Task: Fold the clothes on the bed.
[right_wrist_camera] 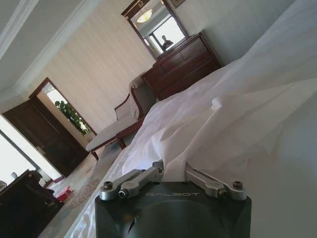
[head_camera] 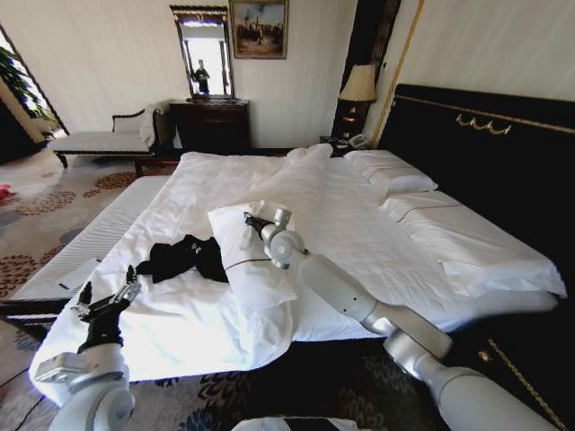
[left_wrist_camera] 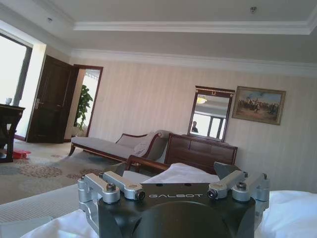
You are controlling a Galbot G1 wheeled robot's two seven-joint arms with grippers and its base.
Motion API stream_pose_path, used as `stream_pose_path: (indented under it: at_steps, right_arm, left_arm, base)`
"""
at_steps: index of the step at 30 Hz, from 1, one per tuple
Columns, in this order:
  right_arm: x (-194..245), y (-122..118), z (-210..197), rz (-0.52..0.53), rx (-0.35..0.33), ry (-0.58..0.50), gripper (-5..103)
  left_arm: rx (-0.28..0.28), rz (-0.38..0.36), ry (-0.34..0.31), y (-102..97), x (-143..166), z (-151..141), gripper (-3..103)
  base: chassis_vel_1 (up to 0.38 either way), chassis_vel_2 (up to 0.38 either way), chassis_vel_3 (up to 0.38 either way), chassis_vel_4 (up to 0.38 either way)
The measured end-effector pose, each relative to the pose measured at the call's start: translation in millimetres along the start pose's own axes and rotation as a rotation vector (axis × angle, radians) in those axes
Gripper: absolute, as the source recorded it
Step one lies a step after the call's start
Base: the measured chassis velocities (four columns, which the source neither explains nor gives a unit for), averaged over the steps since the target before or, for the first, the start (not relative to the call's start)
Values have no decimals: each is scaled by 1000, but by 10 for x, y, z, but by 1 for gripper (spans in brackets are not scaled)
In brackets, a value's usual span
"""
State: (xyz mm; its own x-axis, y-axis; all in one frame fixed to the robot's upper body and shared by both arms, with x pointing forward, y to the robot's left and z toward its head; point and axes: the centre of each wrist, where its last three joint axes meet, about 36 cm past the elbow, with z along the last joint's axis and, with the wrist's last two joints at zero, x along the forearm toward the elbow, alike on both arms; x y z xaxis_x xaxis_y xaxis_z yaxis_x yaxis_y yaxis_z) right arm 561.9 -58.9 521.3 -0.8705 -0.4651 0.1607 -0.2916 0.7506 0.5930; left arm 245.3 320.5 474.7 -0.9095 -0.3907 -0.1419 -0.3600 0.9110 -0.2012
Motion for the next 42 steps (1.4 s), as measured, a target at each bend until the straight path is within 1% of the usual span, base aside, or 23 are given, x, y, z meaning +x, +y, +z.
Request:
stream_pose_path:
  at_steps: [3,4,6,7,8,9,11,13,16,19,20,21,23,26,28,31,33,34,38,39,42]
  right_arm:
    - [360,-247,-105,17,-54,-54,1]
    - [360,-247,-105,17,-54,-54,1]
    - [576,-414,-220,28,-78,-106,1]
    - [733,-557,-295,39,-86,-149,1]
    - [834,-643,-342,44,-89,-178,1]
    - [834,-643,-342,44,-89,-178,1]
    - [1128,-853,-438,61,-103,-244,1]
    - [1200,-898,-448,67,-107,-258,1]
    - [1588,-1121,-477,119,-130,-342,1]
    - [1724,-1172,-465,143,-142,-387,1]
    - [1871,-1211,-445,167,-145,-433,1]
    - [2088,-1228,-392,200,-124,-495,1]
    - [2159,-1233,-364,212,-116,-514,1]
    - [2363,-1258,-274,252,-97,-575,1]
    - [2443,-1263,-249,269,-99,-595,1]
    - [2743,-1280,-231,330,-98,-676,1]
    - [2923,-1297,-241,373,-86,-726,1]
    - [2923,-1297,-241,373,-86,-726,1]
    - [3236,-1296,-283,447,-48,-835,1]
    - [3236,-1296,-283,447,-48,-835,1]
    - [3428,-1243,-313,499,-9,-903,1]
  left_arm:
    - [3,6,2,-43,-10,35,100]
    - [3,6,2,-43,-10,35,100]
    - [7,9,3,-63,-15,43,100]
    - [7,11,3,-69,-21,49,100]
    - [8,11,3,-72,-27,53,100]
    - [8,11,3,-72,-27,53,100]
    - [10,12,2,-76,-42,61,100]
    - [11,12,2,-77,-45,64,100]
    - [18,15,2,-102,-52,77,100]
    - [21,17,3,-116,-53,84,100]
    - [22,19,3,-126,-54,87,100]
    - [23,21,-1,-136,-53,74,100]
    - [23,23,-3,-139,-52,63,100]
    - [24,23,-9,-136,-45,33,100]
    - [24,23,-10,-134,-45,25,100]
    - [26,21,-13,-123,-47,14,100]
    - [28,20,-16,-125,-52,12,100]
    - [28,20,-16,-125,-52,12,100]
    - [36,20,-17,-146,-59,27,100]
    - [36,20,-17,-146,-59,27,100]
    - [39,21,-17,-156,-62,35,100]
  base:
    - [0,0,0,0]
    - [0,0,0,0]
    - [0,0,0,0]
    - [0,0,0,0]
    - [0,0,0,0]
    - [0,0,0,0]
    - [0,0,0,0]
    - [0,0,0,0]
    - [0,0,0,0]
    - [0,0,0,0]
    - [0,0,0,0]
    - [0,0,0,0]
    - [0,0,0,0]
    - [0,0,0,0]
    - [0,0,0,0]
    - [0,0,0,0]
    - [0,0,0,0]
    - [0,0,0,0]
    - [0,0,0,0]
    - [0,0,0,0]
    - [0,0,0,0]
